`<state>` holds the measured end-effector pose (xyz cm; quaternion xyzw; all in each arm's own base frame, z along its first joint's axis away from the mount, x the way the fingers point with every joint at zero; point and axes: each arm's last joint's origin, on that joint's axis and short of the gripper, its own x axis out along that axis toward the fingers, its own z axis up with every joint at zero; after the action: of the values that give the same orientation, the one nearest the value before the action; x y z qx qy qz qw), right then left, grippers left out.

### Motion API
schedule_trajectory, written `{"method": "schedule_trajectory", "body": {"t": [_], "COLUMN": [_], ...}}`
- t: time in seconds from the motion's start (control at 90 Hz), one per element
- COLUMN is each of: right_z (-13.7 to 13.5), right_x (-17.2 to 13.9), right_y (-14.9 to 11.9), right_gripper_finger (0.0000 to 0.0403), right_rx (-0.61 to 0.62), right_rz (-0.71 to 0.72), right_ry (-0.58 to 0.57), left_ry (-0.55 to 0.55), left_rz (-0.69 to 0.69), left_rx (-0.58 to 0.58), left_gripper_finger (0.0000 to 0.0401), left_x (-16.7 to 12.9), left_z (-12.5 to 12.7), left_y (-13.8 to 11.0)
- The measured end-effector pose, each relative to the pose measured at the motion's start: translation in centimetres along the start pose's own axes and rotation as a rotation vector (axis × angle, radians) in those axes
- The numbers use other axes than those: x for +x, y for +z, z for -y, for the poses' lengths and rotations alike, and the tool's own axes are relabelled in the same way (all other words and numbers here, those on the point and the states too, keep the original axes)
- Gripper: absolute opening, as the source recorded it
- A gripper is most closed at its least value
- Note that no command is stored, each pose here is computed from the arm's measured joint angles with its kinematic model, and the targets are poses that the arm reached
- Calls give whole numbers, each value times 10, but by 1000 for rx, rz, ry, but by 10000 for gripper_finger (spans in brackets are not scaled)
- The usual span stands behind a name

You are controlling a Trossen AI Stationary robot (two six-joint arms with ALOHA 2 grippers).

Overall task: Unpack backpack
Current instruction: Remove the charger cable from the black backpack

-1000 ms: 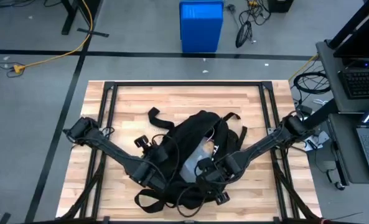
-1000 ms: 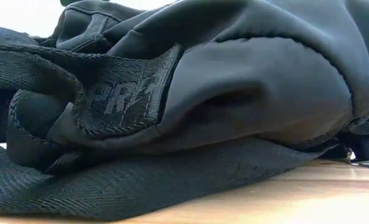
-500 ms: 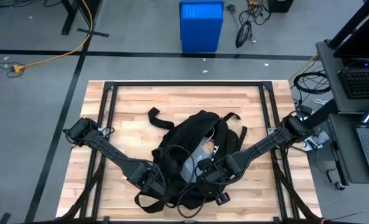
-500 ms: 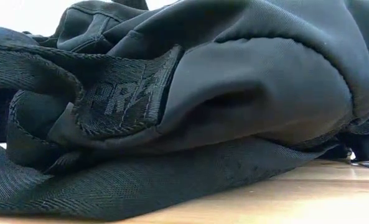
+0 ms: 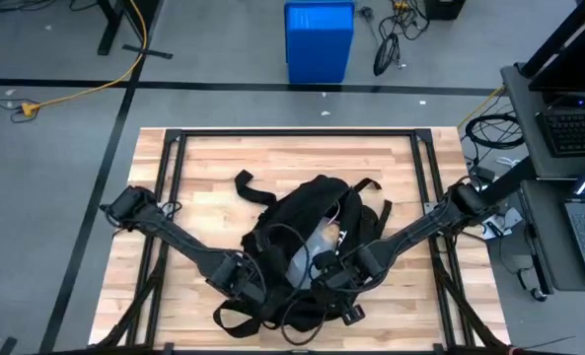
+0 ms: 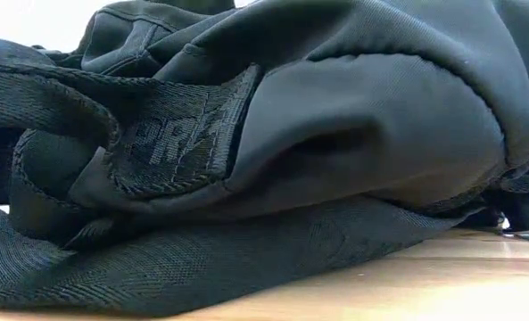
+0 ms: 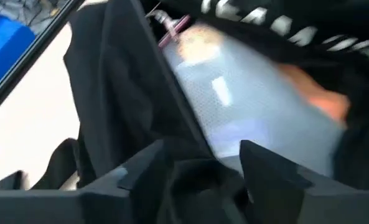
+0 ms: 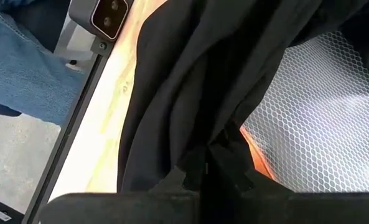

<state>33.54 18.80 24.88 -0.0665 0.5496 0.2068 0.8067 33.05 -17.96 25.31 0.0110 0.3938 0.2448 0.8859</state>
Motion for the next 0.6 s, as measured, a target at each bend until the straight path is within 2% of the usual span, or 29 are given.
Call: {"method": "schedule_trajectory", "body": {"t": [0.233,0.6], "right_z": [0,0], "right_x": [0,0], "right_y": [0,0], "right_gripper_finger": [0,0], "right_rx": [0,-1], "right_rz": [0,0], "right_ry": [0,0], "left_ry": [9,38], "left_rz": [-56,-133], "left_rx": [0,14], "left_gripper_finger": [252,257], "left_x": [19,37], "left_z": [-5,-16], "left_y": [-12,-24]}}
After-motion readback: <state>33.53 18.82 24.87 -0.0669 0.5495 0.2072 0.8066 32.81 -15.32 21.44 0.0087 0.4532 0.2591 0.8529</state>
